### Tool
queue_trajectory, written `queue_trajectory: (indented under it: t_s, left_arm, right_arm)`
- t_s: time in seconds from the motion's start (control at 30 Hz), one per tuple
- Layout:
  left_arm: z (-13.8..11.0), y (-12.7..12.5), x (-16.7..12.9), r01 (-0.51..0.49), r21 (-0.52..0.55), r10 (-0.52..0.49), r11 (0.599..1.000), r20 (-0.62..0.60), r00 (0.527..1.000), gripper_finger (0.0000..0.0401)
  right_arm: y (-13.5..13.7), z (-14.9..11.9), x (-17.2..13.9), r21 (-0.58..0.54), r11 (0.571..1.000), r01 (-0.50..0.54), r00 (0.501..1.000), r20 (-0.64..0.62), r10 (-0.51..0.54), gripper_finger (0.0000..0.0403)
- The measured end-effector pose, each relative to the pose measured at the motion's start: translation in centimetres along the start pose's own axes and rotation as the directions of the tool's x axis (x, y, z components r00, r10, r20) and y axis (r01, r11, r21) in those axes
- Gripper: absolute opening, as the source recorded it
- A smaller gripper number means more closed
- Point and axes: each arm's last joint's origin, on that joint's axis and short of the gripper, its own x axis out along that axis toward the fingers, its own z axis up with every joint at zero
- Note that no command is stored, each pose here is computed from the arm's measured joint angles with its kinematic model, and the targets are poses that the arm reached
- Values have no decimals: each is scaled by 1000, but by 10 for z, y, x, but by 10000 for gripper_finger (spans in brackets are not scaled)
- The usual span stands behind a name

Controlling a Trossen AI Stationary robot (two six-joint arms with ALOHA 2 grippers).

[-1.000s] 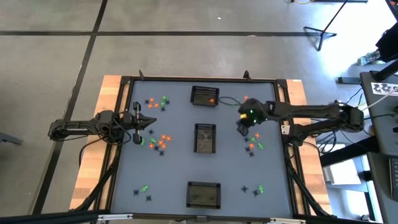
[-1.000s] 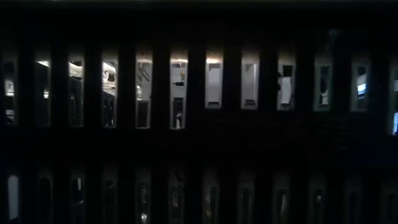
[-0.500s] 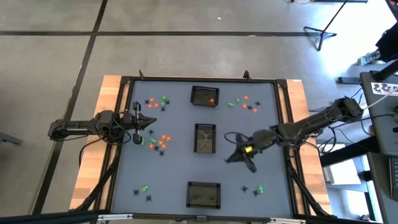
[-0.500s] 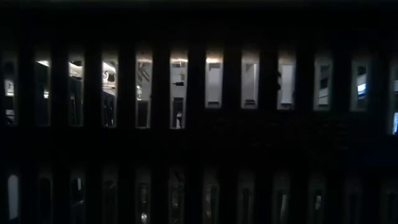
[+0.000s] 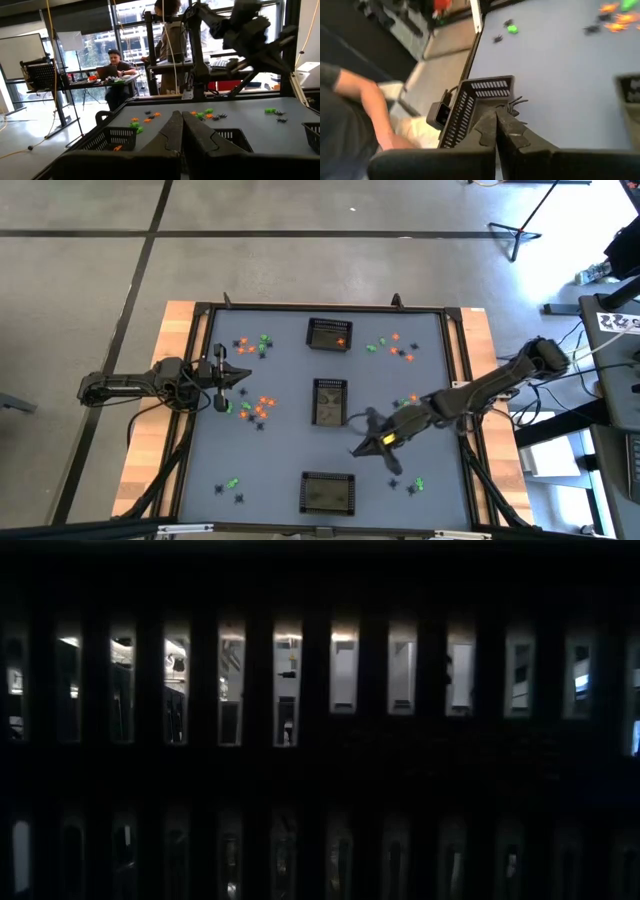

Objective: Sort Halloween decoration
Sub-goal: Put the black spider toy into the bottom black bin, then put the green skeleton toy into the center black bin

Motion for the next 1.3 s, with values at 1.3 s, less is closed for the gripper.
queue_trajectory:
  t_s: [1.3]
  left_arm:
    - [0, 0, 0, 4, 0, -4, 1000, 0, 1000, 0]
  right_arm:
    - [7, 46, 25, -274, 960, 58, 978, -177, -109, 113]
